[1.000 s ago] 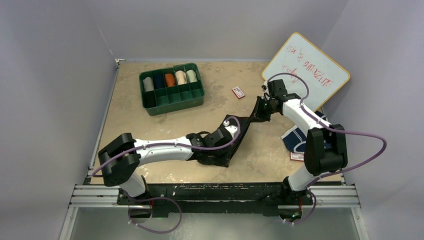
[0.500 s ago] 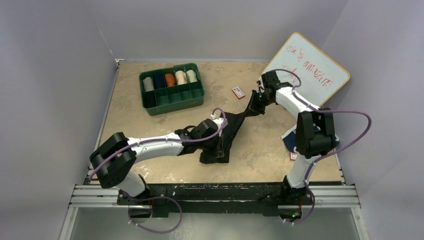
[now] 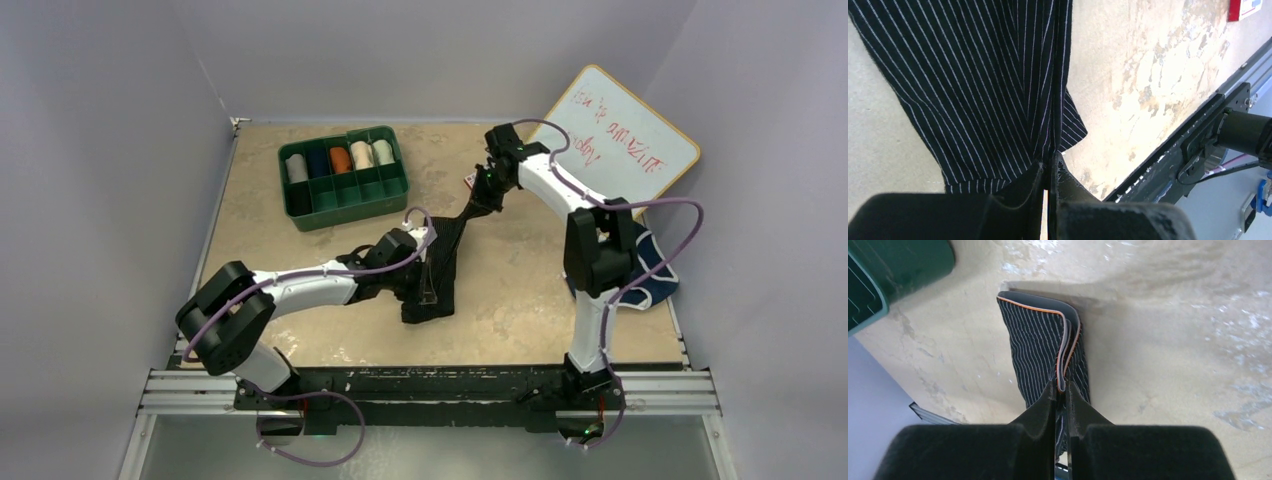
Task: Roll the underwear
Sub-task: Fold the underwear at the center of the board.
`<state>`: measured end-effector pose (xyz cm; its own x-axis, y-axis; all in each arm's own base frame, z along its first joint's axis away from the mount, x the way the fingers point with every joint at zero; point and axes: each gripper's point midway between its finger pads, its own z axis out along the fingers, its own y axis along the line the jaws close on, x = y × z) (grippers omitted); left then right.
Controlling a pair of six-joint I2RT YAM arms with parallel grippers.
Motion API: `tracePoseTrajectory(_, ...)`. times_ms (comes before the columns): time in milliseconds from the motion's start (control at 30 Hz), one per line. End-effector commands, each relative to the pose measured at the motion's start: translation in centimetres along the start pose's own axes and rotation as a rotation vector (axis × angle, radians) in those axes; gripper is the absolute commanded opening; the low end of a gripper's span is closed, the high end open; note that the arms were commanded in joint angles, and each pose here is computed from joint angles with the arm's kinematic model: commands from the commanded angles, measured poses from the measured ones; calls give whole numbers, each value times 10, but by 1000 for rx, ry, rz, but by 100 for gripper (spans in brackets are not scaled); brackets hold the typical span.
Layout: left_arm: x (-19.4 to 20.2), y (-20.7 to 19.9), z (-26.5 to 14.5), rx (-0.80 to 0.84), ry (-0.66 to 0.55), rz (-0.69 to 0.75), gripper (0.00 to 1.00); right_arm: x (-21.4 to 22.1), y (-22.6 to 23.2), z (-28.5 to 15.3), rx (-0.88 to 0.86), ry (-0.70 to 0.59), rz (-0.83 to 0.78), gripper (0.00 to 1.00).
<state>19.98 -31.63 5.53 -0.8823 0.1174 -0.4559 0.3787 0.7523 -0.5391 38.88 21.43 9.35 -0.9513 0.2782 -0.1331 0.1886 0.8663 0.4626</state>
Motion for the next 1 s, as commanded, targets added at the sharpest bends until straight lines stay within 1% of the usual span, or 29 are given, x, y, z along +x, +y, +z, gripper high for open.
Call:
tracePoseTrajectory(0, 0, 4, -4, 23, -17, -28, 0, -17, 12, 1, 89, -51, 2, 0)
tracePoseTrajectory(33, -5, 2, -3, 36, -40, -29, 0, -18, 14, 4, 106, -52, -6, 0)
tracePoseTrajectory(200, -7, 11, -2, 26, -64, -63, 0, -24, 31, 18, 117, -42, -29, 0)
tracePoseTrajectory(300, -7, 18, -1, 11, -71, -80, 0, -26, 39, 27, 139, -50, -46, 0)
tracePoseTrajectory(633, -4, 33, -1, -24, -85, -123, 0, -24, 64, 52, 129, -52, -54, 0)
tracePoseTrajectory(833, -2, 41, -2, -42, -94, -141, 0, -25, 73, 69, 107, -63, -46, 2)
tracePoseTrajectory(967, -3, 43, -4, -50, -95, -147, 0, -24, 74, 80, 103, -46, -36, 5)
